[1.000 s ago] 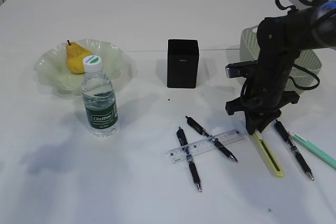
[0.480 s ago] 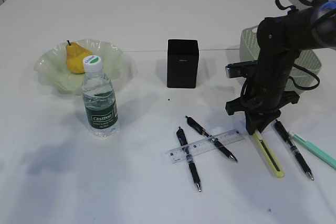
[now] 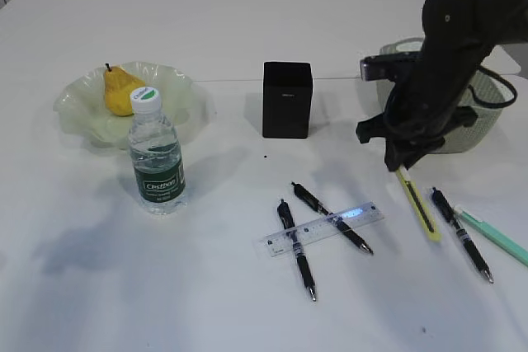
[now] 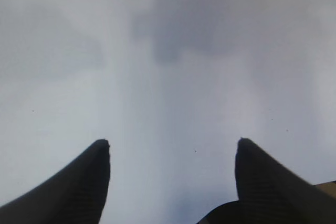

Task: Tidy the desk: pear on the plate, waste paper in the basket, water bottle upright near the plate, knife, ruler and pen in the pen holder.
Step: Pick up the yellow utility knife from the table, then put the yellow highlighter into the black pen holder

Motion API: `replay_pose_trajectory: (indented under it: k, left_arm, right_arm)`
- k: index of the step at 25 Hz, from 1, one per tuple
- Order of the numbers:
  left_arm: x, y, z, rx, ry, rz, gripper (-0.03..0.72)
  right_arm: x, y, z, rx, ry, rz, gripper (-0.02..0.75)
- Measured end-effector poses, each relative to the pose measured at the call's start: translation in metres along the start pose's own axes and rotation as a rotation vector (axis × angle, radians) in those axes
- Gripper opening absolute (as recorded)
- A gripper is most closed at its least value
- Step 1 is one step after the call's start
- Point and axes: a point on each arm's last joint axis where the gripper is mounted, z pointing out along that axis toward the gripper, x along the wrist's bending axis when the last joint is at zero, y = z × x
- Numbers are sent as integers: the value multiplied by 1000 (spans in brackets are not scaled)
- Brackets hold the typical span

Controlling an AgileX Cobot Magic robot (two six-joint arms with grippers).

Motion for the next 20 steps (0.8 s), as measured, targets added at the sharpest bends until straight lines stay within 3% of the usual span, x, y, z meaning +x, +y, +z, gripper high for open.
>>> replay_pose_trajectory:
  k: [8,15,20]
  left_arm:
    - [0,0,0,0,0,0,520]
    - [0,0,0,0,0,0,519]
    - [0,0,0,0,0,0,517]
  right_arm:
    - [4,8,-48,-209,27,-46,116]
    - [16,20,-55,-356,150,-81,116]
    - [18,30,-60,-480,169,-124,116]
